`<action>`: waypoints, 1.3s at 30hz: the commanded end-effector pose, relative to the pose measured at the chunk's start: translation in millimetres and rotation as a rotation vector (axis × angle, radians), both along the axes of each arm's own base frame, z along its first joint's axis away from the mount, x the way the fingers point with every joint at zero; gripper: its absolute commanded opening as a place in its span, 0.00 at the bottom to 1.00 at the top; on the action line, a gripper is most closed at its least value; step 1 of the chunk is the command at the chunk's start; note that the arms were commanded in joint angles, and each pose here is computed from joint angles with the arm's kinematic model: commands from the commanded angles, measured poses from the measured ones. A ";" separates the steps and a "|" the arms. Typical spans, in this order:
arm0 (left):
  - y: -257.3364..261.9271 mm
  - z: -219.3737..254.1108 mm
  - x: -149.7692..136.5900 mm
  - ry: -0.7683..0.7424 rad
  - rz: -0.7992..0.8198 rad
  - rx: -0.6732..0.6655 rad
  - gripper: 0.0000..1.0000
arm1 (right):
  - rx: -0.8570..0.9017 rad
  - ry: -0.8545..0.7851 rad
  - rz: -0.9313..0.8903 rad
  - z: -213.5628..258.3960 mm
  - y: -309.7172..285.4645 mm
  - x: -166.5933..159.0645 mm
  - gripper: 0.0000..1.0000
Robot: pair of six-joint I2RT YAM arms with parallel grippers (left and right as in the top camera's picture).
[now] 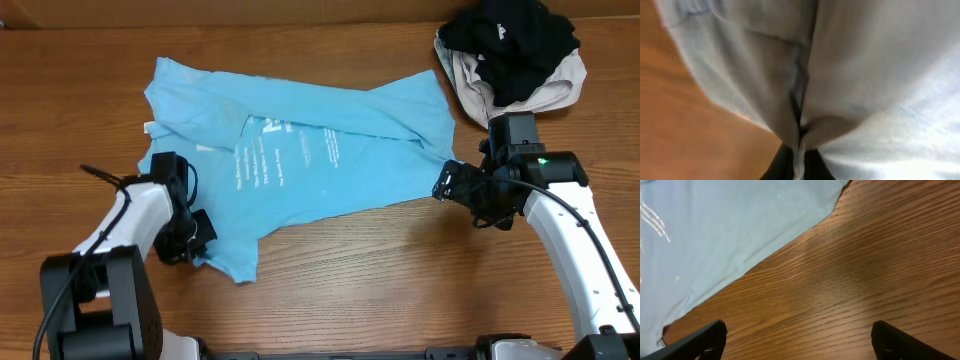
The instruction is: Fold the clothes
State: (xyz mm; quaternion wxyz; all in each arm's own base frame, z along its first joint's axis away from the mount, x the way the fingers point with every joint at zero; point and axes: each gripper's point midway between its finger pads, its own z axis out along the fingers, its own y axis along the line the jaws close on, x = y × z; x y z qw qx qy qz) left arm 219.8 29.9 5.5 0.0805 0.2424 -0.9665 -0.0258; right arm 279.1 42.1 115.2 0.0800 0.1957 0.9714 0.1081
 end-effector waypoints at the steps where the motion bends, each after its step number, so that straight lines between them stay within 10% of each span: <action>1: 4.5 31.7 34.5 -0.067 -0.071 -0.007 0.04 | 0.001 0.003 -0.003 -6.9 -0.2 -0.6 0.92; 25: 8.9 85.6 52.9 -0.078 -0.174 -0.006 0.04 | -0.090 0.009 -0.107 -138.8 -16.8 46.1 0.74; 31: 13.3 85.9 51.4 -0.070 -0.173 0.015 0.04 | -0.124 0.046 -0.164 -143.4 -26.2 39.1 0.18; 39: 32.7 91.7 41.4 -0.035 -0.118 0.036 0.04 | -0.125 0.170 -0.259 -107.5 -47.3 1.2 0.04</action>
